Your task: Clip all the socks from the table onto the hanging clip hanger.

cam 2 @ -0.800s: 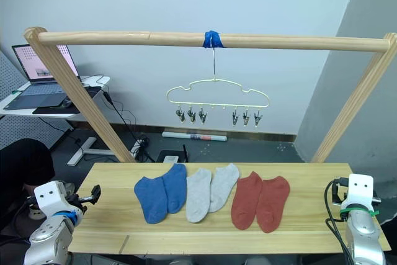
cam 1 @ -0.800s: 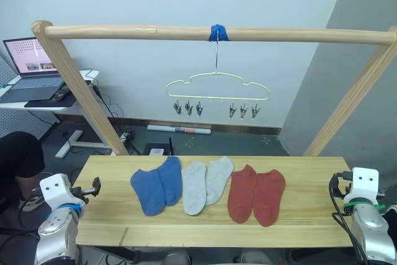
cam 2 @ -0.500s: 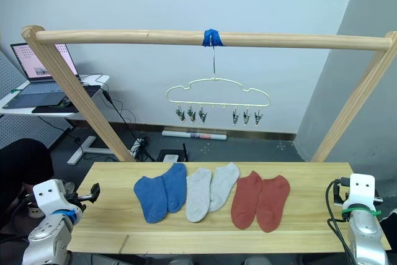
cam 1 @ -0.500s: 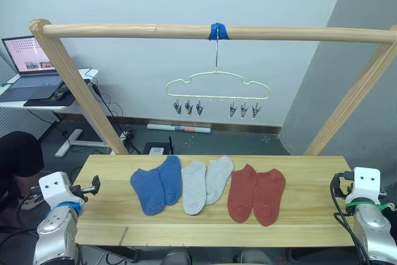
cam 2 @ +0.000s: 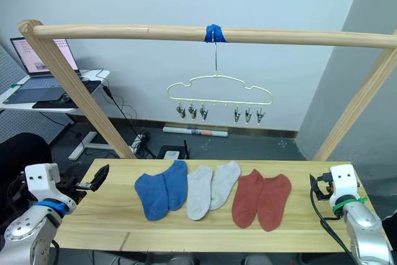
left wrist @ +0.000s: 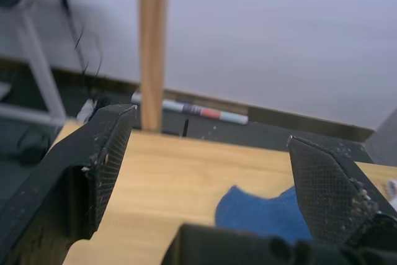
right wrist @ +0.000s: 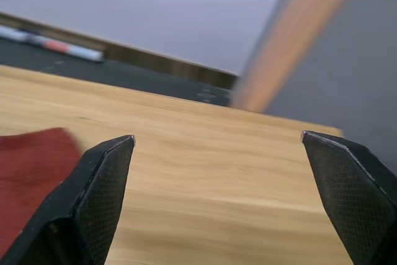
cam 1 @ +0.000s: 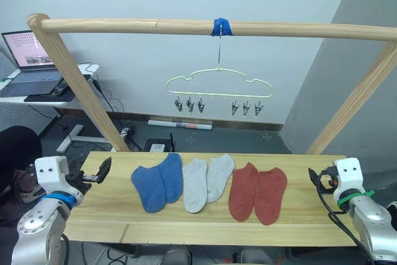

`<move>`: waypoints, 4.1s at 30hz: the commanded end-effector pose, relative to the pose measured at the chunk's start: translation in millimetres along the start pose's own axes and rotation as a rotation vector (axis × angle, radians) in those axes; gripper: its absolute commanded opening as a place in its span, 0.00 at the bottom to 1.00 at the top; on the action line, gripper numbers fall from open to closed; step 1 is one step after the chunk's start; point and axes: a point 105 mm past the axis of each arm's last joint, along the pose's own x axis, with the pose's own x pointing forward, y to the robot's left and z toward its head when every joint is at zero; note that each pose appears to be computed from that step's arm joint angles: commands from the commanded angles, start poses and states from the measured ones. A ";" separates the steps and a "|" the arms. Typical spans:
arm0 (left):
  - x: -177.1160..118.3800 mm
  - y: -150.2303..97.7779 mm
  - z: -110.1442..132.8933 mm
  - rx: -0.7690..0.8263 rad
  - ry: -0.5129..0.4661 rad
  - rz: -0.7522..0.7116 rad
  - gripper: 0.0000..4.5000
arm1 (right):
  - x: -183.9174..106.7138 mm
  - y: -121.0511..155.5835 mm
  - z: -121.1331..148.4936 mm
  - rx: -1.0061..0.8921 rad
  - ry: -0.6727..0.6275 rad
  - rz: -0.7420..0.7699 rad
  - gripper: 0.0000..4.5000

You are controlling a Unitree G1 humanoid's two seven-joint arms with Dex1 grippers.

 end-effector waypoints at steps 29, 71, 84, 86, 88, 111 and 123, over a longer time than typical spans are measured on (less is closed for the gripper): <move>101.0 -123.0 99.5 0.027 -0.336 -0.344 0.74 | -37.1 149.1 207.4 -0.111 -0.612 0.763 1.00; 126.7 -129.0 139.1 0.003 -0.454 -0.297 0.42 | -47.3 163.7 220.0 -0.142 -0.667 0.817 1.00; 125.9 -132.5 151.0 -0.001 -0.484 -0.310 0.42 | -46.2 163.5 217.6 -0.147 -0.658 0.816 1.00; 125.9 -133.7 152.0 -0.005 -0.487 -0.312 0.42 | -46.1 163.0 217.7 -0.145 -0.658 0.814 1.00; 126.4 -133.8 152.5 -0.007 -0.489 -0.311 0.42 | -45.9 162.7 217.8 -0.145 -0.658 0.812 1.00; 126.8 -132.0 152.6 0.013 -0.450 -0.324 0.00 | -10.2 128.5 148.4 -0.167 -0.387 0.608 1.00; 123.0 -132.8 154.0 -0.003 -0.392 -0.383 0.00 | 34.8 66.1 42.2 -0.186 0.067 0.375 1.00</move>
